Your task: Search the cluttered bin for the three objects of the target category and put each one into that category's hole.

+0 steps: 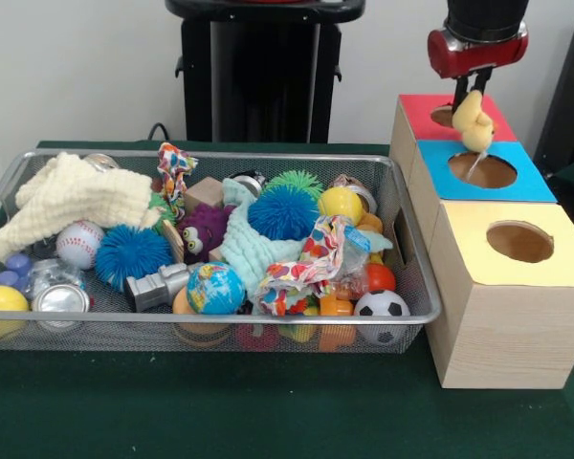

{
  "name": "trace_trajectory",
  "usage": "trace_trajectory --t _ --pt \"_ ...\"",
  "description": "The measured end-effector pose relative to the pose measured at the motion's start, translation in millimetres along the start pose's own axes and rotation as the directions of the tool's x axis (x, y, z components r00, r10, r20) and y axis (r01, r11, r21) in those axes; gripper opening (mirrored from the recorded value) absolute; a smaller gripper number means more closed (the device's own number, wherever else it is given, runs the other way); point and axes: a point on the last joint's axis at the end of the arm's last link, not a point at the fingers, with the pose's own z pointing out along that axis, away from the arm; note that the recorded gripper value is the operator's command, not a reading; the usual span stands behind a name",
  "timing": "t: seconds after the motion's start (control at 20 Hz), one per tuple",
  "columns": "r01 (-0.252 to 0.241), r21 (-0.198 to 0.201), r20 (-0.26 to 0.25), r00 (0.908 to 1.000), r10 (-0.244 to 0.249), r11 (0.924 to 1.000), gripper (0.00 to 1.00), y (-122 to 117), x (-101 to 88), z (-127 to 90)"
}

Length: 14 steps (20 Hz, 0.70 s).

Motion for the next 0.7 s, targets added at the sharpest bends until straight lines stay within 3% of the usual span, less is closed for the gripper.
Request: trace_trajectory --t 0.7 --pt "-0.022 -0.011 0.017 0.9996 0.022 0.9997 0.00 16 -3.7 -2"
